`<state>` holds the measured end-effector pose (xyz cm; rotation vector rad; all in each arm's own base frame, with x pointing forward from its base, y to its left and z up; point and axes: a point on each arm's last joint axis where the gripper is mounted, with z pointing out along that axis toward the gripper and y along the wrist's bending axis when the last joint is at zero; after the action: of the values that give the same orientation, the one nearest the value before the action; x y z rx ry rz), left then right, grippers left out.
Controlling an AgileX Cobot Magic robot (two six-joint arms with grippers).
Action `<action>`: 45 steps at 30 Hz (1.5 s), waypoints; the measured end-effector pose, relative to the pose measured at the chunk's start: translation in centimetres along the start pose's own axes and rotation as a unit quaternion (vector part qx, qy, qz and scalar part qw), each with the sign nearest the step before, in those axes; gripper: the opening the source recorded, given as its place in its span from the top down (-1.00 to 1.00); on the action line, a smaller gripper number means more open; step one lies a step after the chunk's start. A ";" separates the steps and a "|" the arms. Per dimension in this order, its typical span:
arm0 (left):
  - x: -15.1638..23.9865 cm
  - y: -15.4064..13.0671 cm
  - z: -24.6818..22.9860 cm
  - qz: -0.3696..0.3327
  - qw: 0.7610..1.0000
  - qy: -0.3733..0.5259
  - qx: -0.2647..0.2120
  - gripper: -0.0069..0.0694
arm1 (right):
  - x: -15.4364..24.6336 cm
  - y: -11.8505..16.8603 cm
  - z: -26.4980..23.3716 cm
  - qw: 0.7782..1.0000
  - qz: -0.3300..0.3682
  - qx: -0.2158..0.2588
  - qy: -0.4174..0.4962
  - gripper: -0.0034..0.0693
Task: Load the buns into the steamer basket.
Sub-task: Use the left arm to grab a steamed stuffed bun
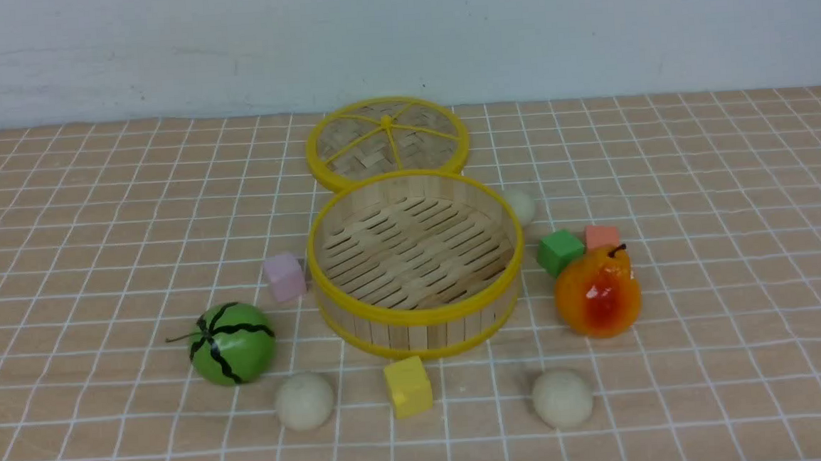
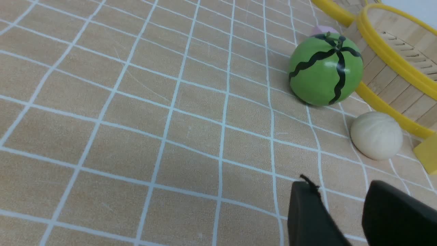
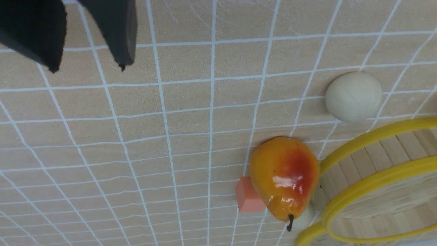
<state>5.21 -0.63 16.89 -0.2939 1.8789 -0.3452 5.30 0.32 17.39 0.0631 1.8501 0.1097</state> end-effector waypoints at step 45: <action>-3.0 -1.0 -0.6 -0.040 0.983 -0.168 0.063 0.20 | 0.0 0.0 0.0 1.000 0.000 0.000 0.000 0.25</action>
<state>5.67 -0.38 20.11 -0.3213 1.5103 -0.4376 5.30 0.32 17.39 0.0631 1.8501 0.1097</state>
